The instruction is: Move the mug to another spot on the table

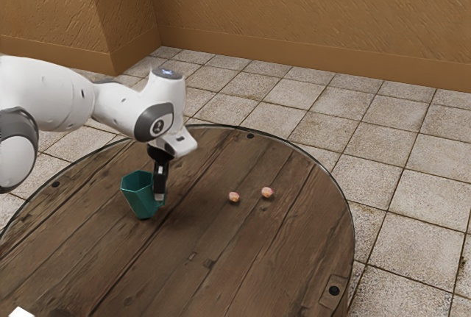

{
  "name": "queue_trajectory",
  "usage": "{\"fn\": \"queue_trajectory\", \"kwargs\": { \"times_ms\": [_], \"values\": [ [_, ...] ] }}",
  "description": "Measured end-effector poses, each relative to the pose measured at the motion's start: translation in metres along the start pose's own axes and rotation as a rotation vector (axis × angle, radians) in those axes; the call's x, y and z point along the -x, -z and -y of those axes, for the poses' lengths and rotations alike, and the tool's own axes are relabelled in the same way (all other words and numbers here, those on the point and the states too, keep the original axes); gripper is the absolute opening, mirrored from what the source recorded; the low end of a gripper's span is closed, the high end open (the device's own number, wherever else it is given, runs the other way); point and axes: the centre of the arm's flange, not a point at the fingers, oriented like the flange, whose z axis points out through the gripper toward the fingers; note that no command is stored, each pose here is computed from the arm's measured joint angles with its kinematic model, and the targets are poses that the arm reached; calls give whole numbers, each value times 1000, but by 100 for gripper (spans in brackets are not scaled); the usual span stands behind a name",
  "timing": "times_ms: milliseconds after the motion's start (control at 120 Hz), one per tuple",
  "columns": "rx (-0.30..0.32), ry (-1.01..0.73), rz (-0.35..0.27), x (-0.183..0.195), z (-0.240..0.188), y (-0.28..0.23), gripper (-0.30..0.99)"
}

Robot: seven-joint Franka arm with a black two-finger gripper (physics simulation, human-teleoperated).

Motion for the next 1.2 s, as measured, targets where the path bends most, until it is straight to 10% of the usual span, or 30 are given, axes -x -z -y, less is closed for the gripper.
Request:
{"fn": "queue_trajectory", "kwargs": {
  "times_ms": [208, 608, 1200],
  "values": [
    [1, -14, -4, 2, 3, -6, 67],
    [-44, 0, -19, -1, 8, -4, 17],
    [65, 184, 187, -46, -4, 21, 3]
  ]
}}
